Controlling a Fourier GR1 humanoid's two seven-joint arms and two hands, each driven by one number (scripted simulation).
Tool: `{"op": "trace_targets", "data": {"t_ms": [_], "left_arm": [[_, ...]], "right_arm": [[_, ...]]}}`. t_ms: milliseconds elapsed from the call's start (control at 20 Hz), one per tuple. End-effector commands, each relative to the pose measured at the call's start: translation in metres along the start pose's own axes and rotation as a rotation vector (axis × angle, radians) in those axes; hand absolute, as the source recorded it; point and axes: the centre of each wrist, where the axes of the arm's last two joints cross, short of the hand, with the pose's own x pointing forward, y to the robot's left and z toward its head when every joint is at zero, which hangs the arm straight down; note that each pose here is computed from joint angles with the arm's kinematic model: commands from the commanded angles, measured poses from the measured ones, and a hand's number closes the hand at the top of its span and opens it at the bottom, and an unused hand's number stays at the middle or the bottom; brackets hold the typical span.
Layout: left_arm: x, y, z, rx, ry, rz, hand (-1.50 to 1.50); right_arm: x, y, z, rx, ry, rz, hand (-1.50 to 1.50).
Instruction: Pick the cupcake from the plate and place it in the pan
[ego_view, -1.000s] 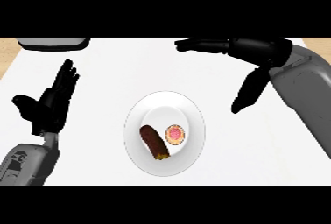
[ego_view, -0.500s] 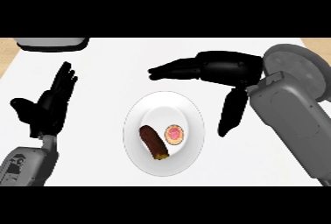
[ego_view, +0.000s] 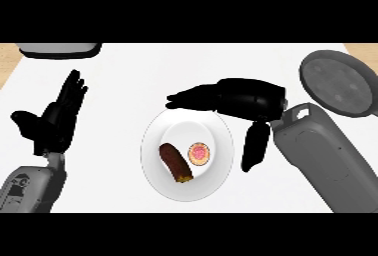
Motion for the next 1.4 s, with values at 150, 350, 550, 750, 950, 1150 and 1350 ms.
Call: {"op": "trace_targets", "data": {"t_ms": [150, 350, 550, 750, 950, 1150, 1350], "left_arm": [[-0.01, -0.004, 0.004, -0.035, 0.001, -0.001, 0.0], [-0.006, 0.005, -0.006, 0.003, -0.004, -0.002, 0.0], [-0.014, 0.006, -0.004, -0.008, -0.008, -0.017, 0.0], [-0.003, -0.012, -0.014, -0.006, 0.015, -0.007, 0.0], [0.008, -0.001, -0.002, 0.006, -0.002, 0.002, 0.0], [0.008, -0.004, -0.001, -0.004, -0.003, 0.002, 0.0], [0.003, 0.004, 0.007, -0.015, -0.004, 0.023, 0.0]], "right_arm": [[-0.022, 0.014, -0.017, 0.024, 0.122, 0.041, -1.5], [-0.036, 0.02, -0.031, 0.094, 0.108, 0.036, -1.5], [-0.037, 0.041, -0.027, 0.129, 0.083, 0.039, -1.5], [-0.018, 0.053, -0.044, 0.165, 0.08, 0.076, -1.5], [-0.02, 0.058, -0.025, 0.172, 0.09, 0.106, -1.5], [-0.021, 0.064, -0.051, 0.189, 0.124, 0.166, -1.5], [-0.008, 0.072, -0.057, 0.219, 0.188, 0.263, -1.5]]}}
